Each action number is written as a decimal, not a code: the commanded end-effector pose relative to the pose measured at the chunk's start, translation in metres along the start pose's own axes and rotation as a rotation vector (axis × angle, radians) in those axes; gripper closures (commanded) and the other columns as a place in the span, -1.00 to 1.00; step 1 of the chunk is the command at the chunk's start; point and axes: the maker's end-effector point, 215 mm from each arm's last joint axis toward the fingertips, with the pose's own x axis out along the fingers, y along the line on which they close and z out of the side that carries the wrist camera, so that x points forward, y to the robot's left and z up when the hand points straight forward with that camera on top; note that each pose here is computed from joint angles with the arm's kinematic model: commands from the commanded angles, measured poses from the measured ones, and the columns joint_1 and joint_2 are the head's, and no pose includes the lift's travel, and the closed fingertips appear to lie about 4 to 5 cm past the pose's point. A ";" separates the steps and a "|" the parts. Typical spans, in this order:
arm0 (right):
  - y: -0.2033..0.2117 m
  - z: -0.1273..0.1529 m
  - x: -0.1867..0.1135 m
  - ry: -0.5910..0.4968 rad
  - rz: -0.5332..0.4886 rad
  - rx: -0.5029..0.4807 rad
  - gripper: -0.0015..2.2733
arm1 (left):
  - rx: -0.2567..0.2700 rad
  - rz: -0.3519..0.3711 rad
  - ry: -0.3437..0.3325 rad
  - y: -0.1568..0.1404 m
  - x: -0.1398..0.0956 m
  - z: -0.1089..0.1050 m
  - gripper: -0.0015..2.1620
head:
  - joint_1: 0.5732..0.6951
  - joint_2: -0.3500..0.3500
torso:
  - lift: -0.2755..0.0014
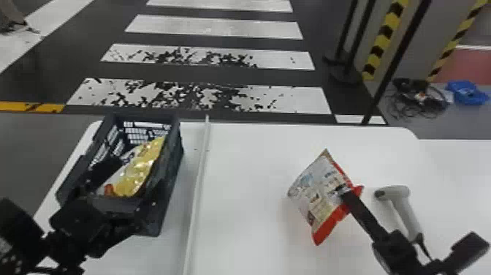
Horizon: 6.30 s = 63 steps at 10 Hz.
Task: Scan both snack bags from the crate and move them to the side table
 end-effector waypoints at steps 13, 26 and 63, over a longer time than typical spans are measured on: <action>-0.102 0.027 -0.064 -0.278 -0.292 0.228 -0.43 | 0.036 -0.028 0.011 -0.012 0.007 -0.008 -0.92 | 1.00 -0.60 | 0.30; 0.040 -0.033 -0.082 0.105 -0.133 0.024 -0.93 | 0.025 -0.058 -0.015 -0.027 0.021 -0.006 -0.92 | 1.00 -0.38 | 0.30; -0.174 0.133 0.008 0.303 -0.385 -1.058 0.98 | -0.004 0.005 -0.009 0.021 0.019 -0.015 -0.93 | 1.00 -0.80 | 0.30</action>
